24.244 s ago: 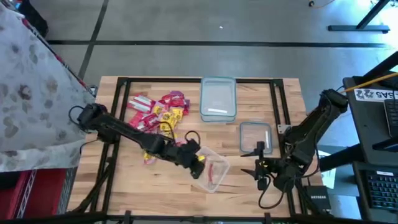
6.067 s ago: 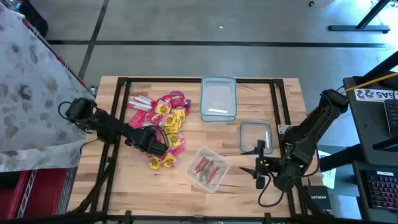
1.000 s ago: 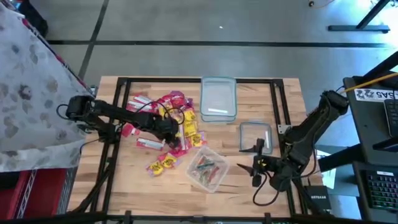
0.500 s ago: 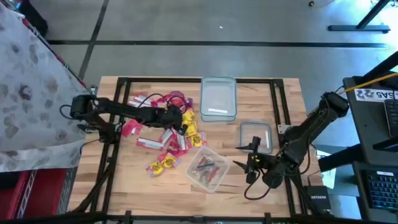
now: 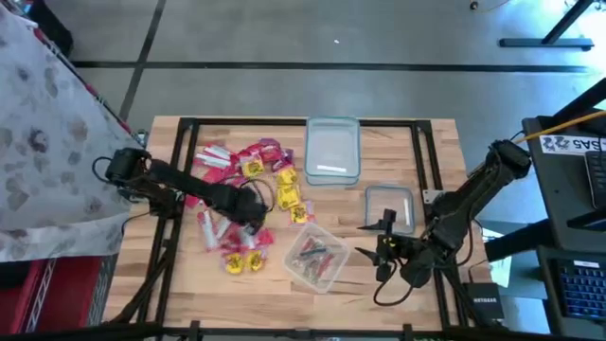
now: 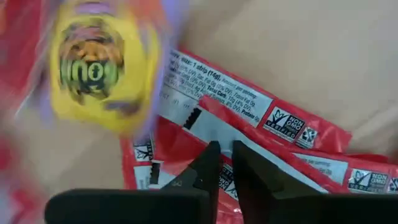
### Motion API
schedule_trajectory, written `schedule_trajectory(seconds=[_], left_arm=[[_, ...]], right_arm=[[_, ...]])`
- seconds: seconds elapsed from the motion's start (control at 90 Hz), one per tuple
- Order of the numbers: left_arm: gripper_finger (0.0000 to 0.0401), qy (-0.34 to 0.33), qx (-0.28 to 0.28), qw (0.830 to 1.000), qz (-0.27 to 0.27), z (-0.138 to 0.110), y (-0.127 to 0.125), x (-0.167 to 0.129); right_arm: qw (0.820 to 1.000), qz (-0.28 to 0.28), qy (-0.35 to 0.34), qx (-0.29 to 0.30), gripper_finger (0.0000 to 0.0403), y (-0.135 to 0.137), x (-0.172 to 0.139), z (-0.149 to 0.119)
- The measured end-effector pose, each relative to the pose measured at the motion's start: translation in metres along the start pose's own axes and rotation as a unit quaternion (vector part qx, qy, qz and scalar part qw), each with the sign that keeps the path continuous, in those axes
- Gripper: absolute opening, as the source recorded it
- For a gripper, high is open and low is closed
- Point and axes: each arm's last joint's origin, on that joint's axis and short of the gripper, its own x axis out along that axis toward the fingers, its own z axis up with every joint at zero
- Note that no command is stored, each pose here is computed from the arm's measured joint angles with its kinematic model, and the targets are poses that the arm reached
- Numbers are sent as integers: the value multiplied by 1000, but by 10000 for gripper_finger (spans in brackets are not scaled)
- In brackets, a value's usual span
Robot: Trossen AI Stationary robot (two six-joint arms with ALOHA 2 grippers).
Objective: Sort candy
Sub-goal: Adjust the candies in the table
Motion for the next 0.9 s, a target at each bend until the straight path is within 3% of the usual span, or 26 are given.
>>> schedule_trajectory(seconds=[0.189, 0.278, 0.4, 0.567, 0.722, 0.9], left_arm=[[17, -68, -45, 997, 0, -7, 10, -37], [17, -111, -80, 990, -21, -3, 17, -50], [17, -144, -108, 984, -12, 9, 29, -54], [17, -169, -159, 972, 33, 40, 51, -48], [17, -188, -258, 944, 84, 72, 85, -36], [16, -239, -299, 919, 96, 104, 116, -14]], right_arm=[[1000, -4, -3, -1, 248, 0, 0, 0], [1000, -5, -3, -2, 248, 0, 0, 0], [1000, -5, -3, -3, 248, 0, 0, 0], [1000, -4, -6, -10, 248, 0, 0, 1], [1000, -6, -5, -9, 248, -2, 3, 3], [1000, -4, 2, -10, 248, -4, 6, 3]])
